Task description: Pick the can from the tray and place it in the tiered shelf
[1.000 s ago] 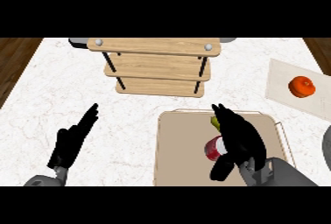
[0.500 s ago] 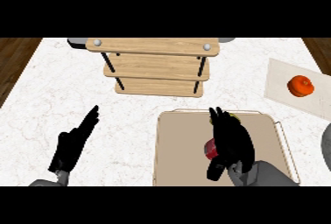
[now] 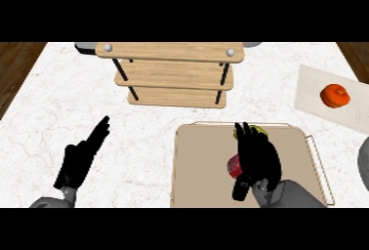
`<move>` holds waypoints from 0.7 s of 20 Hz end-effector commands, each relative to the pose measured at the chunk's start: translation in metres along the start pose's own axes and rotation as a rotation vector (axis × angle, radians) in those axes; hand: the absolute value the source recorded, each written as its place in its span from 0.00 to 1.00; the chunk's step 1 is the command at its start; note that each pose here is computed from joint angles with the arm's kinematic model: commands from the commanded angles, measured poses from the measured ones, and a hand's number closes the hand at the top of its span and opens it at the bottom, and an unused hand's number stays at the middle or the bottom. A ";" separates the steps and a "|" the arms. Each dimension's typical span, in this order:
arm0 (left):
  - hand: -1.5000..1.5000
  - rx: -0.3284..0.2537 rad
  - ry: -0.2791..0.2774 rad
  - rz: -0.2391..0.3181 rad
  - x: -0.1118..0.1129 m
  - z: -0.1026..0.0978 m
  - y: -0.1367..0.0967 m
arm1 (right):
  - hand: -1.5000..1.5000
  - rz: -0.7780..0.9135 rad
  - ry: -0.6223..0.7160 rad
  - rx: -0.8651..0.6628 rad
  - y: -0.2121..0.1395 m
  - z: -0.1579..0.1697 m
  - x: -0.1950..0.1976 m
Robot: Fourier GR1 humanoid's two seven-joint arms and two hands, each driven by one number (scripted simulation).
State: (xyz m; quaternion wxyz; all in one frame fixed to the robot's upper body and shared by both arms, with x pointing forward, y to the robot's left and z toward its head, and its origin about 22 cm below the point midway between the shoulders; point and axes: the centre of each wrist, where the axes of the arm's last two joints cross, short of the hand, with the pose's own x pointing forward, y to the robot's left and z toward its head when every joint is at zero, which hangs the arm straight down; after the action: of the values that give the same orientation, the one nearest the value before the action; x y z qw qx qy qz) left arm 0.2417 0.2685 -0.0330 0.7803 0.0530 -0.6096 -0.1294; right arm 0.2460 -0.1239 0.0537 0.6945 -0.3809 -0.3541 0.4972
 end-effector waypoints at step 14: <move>0.50 -0.014 0.011 0.015 -0.004 0.003 0.017 | 1.00 0.036 0.083 0.068 0.027 -0.037 -0.001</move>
State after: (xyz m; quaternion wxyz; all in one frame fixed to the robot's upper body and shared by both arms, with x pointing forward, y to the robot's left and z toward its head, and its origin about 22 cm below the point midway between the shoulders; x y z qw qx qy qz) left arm 0.2418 0.2715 -0.0343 0.7821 0.0510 -0.6071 -0.1309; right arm 0.2605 -0.1278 0.0225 0.7004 -0.3968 -0.3236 0.4973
